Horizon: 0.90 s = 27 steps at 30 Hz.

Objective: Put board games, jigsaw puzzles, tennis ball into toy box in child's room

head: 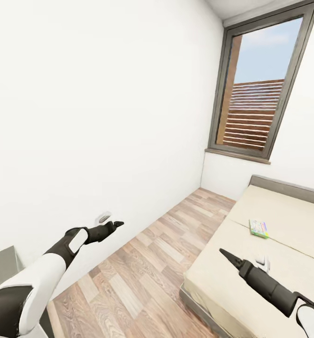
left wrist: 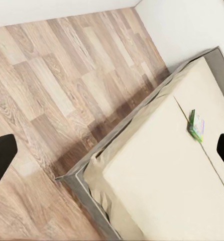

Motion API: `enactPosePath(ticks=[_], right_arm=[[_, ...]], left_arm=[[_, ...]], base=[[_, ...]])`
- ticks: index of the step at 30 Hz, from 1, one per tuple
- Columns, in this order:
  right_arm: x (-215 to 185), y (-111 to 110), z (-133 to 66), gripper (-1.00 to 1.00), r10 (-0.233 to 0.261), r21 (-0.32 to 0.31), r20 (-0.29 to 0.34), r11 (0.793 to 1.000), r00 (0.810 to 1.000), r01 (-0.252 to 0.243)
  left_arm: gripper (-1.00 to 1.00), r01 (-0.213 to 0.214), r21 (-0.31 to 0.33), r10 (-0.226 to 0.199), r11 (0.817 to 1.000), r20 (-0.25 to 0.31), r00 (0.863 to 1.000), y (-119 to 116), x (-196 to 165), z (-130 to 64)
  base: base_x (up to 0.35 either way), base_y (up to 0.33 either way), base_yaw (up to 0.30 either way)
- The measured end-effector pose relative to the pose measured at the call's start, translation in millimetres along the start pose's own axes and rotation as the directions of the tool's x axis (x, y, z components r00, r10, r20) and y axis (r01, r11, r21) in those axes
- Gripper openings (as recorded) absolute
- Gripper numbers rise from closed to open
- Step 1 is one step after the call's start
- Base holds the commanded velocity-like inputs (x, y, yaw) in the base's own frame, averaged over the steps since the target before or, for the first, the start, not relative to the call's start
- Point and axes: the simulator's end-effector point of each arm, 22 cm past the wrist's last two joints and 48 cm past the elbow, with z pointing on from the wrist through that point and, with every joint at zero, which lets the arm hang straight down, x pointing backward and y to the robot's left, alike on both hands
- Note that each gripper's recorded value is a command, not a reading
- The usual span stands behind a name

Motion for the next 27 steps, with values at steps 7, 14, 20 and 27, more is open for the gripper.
enactPosePath(ticks=[7,14,20,27], right_arm=[[13,43,-9.9,1.0,-0.155,-0.205,0.009,0.967,0.988,0.154],[16,49,-15.4,1.0,-0.185,-0.25,0.008,0.951,0.983,0.181],[6,43,-20.3,1.0,-0.186,-0.231,0.031,0.955,0.982,0.189],[8,43,-19.7,1.0,-0.184,-0.233,0.031,0.955,0.982,0.186]], left_arm=[[1.0,0.013,-0.071,-0.014,0.997,-0.015,1.0,43,37,0.7],[1.0,0.022,0.052,-0.021,0.998,-0.018,1.0,45,44,-12.8],[1.0,0.019,0.176,-0.015,0.984,-0.026,1.0,26,45,-21.4],[1.0,0.019,0.181,-0.014,0.983,-0.027,1.0,27,45,-22.2]], base=[[0.0,0.0,-0.046],[0.0,0.0,-0.005],[0.0,0.0,0.0],[0.0,0.0,0.0]])
